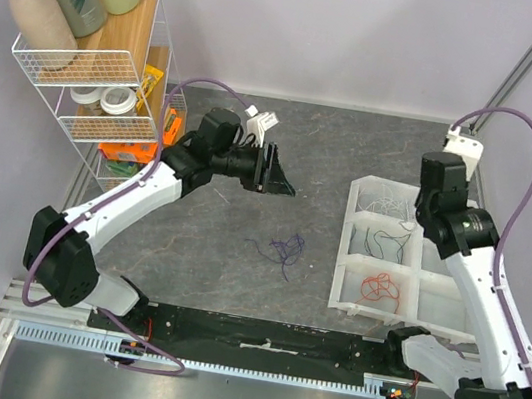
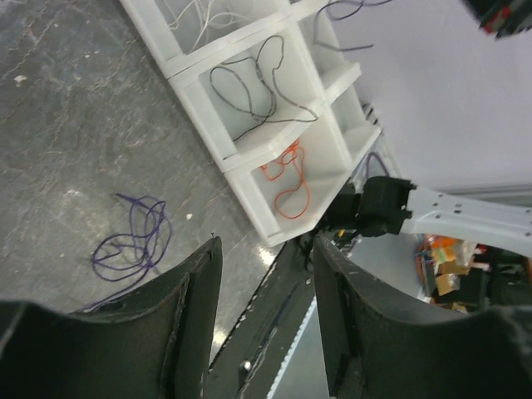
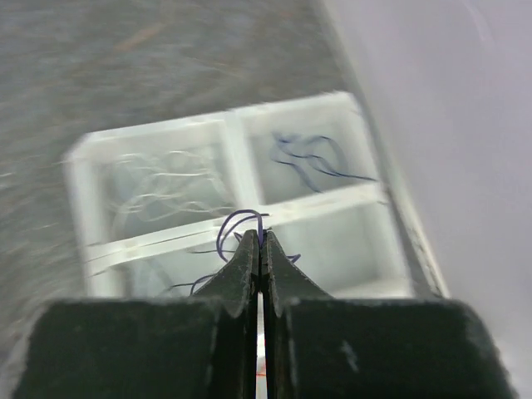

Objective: Untangle the cables

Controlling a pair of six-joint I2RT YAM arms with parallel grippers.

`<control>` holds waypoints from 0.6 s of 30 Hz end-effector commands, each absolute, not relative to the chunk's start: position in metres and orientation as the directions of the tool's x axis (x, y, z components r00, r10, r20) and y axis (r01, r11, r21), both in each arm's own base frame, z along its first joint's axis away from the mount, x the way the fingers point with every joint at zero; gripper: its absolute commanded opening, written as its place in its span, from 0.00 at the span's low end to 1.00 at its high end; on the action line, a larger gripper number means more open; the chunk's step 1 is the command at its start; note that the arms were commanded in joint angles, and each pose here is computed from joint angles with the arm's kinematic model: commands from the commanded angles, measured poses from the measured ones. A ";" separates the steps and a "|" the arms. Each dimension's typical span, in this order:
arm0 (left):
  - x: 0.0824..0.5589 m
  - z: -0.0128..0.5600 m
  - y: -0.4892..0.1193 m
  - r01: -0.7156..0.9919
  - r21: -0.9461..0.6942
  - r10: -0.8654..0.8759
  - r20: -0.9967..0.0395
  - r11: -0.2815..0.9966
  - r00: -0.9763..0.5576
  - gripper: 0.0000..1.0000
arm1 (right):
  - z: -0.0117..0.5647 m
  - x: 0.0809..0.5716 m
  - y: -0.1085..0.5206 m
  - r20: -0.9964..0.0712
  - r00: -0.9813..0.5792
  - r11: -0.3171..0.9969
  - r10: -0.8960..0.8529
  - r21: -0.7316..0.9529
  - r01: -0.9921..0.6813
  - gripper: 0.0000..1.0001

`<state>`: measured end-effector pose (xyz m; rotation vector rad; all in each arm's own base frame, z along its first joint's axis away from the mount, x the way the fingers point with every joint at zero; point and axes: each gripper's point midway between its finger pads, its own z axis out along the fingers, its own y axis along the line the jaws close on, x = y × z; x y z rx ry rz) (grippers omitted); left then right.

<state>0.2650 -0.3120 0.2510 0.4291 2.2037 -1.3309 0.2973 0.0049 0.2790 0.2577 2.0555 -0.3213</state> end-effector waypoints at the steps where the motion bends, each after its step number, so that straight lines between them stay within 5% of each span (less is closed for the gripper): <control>1: 0.256 0.255 -0.297 0.620 -0.634 0.100 -0.657 0.462 -0.747 0.55 | 0.268 0.271 -0.069 -0.830 -0.552 0.815 0.074 -0.269 0.514 0.00; 18: 0.262 0.230 -0.239 0.687 -0.448 0.229 -0.717 0.572 -0.658 0.56 | 0.172 0.275 -0.113 -0.751 -0.612 0.731 0.248 -0.269 0.627 0.03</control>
